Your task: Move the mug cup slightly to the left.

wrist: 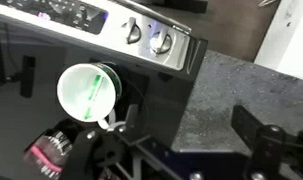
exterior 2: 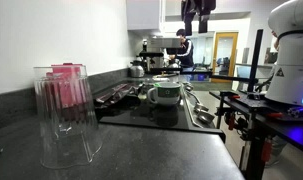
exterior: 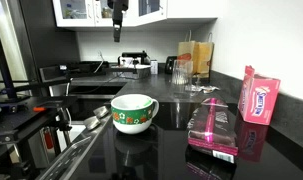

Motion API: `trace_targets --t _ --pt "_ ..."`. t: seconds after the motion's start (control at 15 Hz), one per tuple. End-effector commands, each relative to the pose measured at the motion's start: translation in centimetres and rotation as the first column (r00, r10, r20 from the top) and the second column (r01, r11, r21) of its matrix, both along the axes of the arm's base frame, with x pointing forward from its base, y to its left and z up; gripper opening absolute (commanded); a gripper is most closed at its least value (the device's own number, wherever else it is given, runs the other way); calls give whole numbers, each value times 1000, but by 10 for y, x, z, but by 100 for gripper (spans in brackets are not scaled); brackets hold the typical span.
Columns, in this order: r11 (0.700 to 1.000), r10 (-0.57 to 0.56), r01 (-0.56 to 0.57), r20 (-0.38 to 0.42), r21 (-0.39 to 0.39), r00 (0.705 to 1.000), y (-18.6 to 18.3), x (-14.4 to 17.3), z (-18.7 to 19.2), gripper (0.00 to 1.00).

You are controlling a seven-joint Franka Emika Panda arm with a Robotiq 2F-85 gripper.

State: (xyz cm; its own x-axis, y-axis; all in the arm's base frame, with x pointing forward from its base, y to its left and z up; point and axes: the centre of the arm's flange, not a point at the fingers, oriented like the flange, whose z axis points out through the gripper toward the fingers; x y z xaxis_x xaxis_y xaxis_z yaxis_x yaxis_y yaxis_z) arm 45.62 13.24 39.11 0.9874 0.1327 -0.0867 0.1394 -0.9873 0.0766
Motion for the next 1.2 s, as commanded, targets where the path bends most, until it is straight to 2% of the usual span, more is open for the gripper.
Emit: trace_targets --t 0.0,0.33,0.6,0.73,0.93,1.13 --pt "1000 0 0 1 0 1000 0 0 0 100" --pt "1000 0 0 1 0 1000 0 0 0 100" --pt "999 44 -43 50 -11 998 -27 22 -12 100" --pt "998 67 -68 69 6 995 -46 39 -29 100" --pt "999 26 -28 98 21 995 -73 64 -69 100" --pt "999 -11 9 58 32 998 -85 76 -116 100"
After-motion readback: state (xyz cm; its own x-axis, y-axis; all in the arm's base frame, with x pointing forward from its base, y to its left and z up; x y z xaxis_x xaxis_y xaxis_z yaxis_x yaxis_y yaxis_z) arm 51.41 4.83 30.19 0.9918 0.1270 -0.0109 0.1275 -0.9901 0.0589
